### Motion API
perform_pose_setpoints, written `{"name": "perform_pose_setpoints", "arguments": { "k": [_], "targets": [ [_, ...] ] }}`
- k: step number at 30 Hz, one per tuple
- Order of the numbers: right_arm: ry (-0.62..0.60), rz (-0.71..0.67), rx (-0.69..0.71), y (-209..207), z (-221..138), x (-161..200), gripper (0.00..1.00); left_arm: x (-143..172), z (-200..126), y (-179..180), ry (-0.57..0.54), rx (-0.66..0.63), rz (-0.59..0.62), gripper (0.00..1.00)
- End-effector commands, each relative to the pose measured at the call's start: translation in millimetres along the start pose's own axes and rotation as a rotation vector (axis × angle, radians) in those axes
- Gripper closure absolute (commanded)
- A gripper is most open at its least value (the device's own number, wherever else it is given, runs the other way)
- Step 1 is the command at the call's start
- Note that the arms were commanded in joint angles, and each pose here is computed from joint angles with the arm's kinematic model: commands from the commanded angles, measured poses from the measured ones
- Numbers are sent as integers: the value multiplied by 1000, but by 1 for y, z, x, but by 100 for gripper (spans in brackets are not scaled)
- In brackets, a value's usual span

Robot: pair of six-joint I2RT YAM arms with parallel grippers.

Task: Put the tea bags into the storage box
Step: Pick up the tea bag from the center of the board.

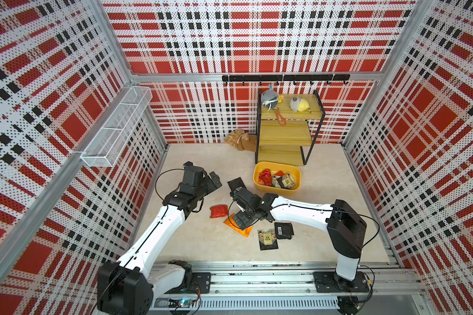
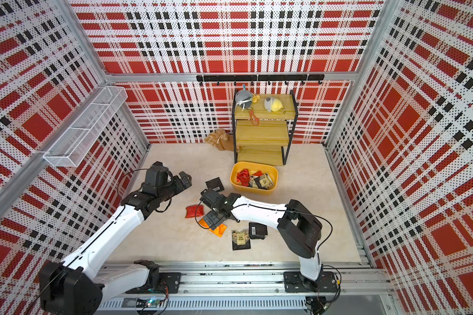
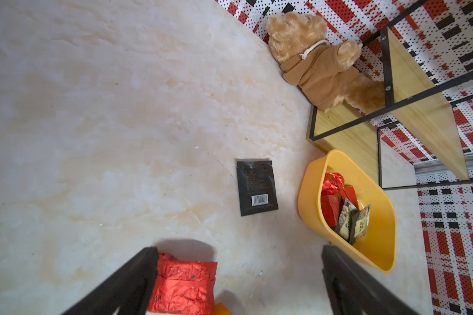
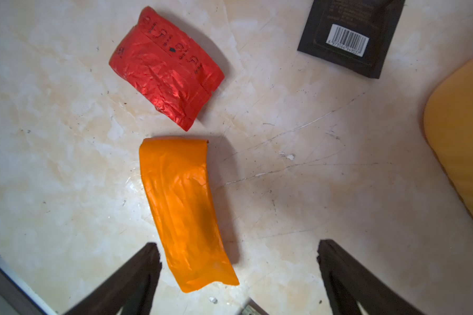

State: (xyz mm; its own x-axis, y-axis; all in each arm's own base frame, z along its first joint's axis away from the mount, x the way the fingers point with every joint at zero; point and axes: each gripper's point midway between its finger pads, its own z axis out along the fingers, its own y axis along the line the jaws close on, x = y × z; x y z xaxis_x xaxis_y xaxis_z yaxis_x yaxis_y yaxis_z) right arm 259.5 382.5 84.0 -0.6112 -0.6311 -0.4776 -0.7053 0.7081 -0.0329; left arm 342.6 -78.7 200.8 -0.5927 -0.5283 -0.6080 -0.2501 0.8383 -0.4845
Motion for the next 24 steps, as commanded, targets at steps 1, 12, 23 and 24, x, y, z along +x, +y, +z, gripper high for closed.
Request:
{"name": "perform_pose_setpoints", "arguments": {
  "k": [1, 12, 23, 24],
  "targets": [
    [5, -60, -21, 13, 6, -7, 4, 1, -6, 24, -4, -60, -23, 1],
    [77, -120, -87, 43, 28, 6, 3, 11, -5, 45, 22, -81, -38, 1],
    [140, -155, -44, 39, 49, 16, 11, 17, 0, 49, 42, -91, -34, 1],
    [141, -155, -43, 38, 50, 16, 13, 18, 1, 50, 44, -93, -34, 1]
  ]
}}
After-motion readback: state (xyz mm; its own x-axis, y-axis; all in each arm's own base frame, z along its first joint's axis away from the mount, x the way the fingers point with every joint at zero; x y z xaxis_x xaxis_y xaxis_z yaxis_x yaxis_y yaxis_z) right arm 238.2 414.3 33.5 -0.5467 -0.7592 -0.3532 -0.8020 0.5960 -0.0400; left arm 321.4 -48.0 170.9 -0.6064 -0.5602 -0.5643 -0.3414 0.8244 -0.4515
